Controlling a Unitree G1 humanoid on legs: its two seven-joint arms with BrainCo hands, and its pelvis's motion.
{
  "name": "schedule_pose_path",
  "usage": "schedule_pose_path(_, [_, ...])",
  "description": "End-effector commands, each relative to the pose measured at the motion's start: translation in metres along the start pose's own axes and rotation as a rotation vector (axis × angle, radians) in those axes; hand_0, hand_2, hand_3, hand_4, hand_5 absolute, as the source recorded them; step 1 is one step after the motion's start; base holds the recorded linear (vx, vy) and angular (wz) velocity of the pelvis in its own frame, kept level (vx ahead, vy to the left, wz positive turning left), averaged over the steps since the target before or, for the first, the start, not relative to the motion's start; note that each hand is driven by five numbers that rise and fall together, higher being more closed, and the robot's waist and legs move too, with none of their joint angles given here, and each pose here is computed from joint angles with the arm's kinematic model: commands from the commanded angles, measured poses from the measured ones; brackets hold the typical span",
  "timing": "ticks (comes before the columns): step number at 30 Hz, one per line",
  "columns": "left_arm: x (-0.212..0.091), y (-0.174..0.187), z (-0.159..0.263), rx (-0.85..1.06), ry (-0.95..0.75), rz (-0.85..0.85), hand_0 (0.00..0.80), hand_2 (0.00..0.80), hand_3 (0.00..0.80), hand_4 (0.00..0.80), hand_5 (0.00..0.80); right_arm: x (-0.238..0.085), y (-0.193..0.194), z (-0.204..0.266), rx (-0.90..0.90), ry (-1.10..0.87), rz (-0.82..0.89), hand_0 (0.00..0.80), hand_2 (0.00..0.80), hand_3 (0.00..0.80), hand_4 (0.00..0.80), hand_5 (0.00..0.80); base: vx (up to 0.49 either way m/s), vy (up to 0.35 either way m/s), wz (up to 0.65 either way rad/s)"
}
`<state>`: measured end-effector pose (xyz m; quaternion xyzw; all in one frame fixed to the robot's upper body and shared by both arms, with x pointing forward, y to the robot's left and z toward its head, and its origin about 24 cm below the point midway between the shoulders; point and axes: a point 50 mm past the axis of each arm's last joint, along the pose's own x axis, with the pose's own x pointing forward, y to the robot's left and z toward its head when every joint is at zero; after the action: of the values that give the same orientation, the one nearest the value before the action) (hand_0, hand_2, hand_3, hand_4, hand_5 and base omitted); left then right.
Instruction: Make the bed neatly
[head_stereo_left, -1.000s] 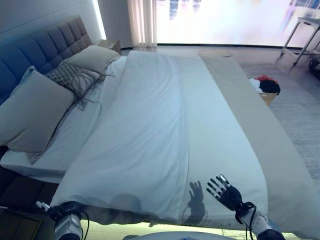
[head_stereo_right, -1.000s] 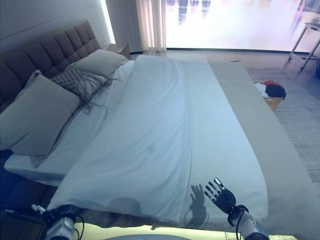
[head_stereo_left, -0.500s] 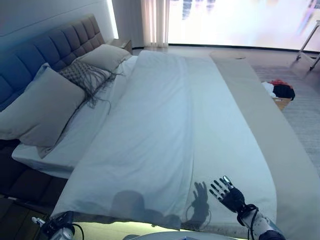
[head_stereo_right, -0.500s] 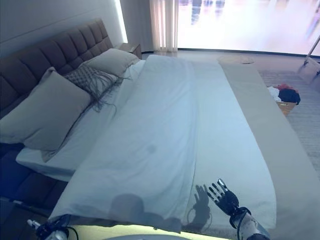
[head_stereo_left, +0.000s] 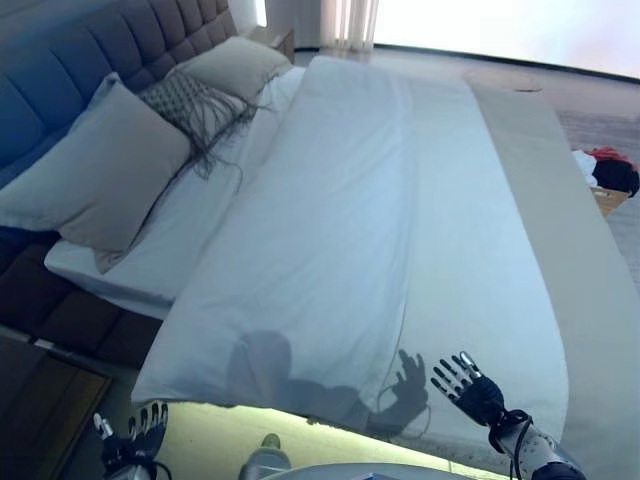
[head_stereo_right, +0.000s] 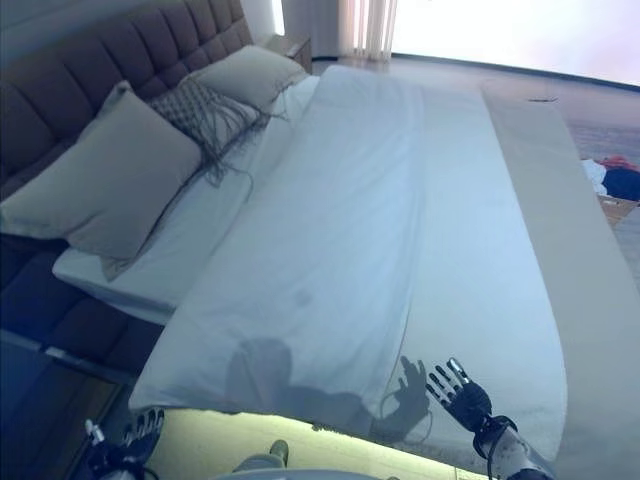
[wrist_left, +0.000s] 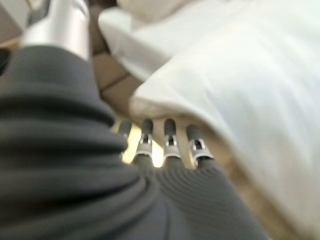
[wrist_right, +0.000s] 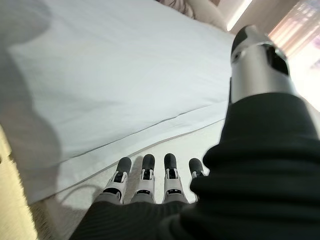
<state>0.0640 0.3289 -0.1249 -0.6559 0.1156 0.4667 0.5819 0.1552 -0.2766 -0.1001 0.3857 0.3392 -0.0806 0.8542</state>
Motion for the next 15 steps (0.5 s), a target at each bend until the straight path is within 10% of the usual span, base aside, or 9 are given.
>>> schedule_pose_path(1, [-0.011, -0.002, 0.038, 0.175, -0.068, 0.016, 0.000, 0.000, 0.000, 0.000, 0.000, 0.017, 0.028, 0.017, -0.012, -0.052, 0.103, 0.000, 0.000, 0.000, 0.000, 0.000, -0.040, -0.024, 0.37])
schedule_pose_path(15, [-0.025, 0.028, 0.048, 0.225, -0.070, 0.118, 0.000, 0.000, 0.000, 0.000, 0.000, 0.011, 0.021, 0.037, -0.015, -0.090, 0.079, 0.000, 0.000, 0.000, 0.000, 0.000, -0.024, -0.020, 0.13])
